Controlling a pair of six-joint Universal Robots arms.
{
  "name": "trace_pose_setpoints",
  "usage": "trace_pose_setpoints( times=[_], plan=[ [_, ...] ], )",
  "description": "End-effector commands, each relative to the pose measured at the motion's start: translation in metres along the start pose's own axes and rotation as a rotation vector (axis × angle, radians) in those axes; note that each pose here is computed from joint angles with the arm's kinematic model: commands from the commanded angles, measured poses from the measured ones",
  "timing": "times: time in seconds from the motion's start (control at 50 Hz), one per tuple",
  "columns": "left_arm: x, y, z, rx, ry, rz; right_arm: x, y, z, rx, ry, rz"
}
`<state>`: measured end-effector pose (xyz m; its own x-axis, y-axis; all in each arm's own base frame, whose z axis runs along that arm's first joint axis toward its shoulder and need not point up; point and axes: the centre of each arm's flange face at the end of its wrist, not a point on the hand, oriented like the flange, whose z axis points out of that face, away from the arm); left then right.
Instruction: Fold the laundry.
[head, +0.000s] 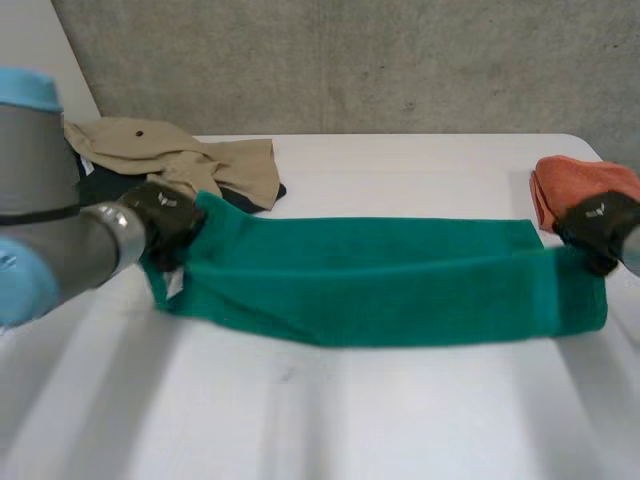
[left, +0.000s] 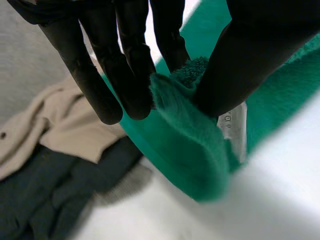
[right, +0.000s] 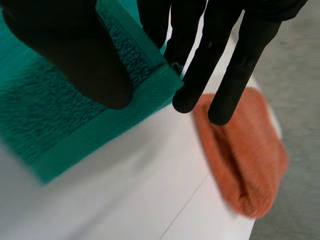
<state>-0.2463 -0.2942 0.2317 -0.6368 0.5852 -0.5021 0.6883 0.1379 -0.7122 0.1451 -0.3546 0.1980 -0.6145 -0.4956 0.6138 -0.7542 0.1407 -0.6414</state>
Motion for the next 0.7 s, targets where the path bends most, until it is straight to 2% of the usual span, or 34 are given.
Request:
trace_pose_setpoints(
  times=[0.02,0.24,0.4,0.46,0.54,0.7],
  plan=[
    [-0.014,-0.015,0.06,0.037,-0.098,-0.059,0.004,-0.009,0.049,0.059,0.125,0.04],
    [-0.014,-0.036,0.103,0.122,-0.193,-0.021,0.001,-0.021,0.103,0.129,0.245,0.004],
    [-0.008,-0.044,0.123,0.173,-0.258,0.116,-0.002,-0.027,0.136,0.197,0.369,0.001],
    [-0.016,-0.053,0.122,0.212,-0.315,0.135,0.008,-0.033,0.137,0.224,0.437,0.03],
    [-0.033,-0.074,0.11,0.3,-0.388,0.107,0.01,-0.039,0.13,0.248,0.446,0.093],
    [-0.029,-0.085,0.096,0.388,-0.319,0.059,0.001,-0.046,0.107,0.262,0.396,0.186]
  ],
)
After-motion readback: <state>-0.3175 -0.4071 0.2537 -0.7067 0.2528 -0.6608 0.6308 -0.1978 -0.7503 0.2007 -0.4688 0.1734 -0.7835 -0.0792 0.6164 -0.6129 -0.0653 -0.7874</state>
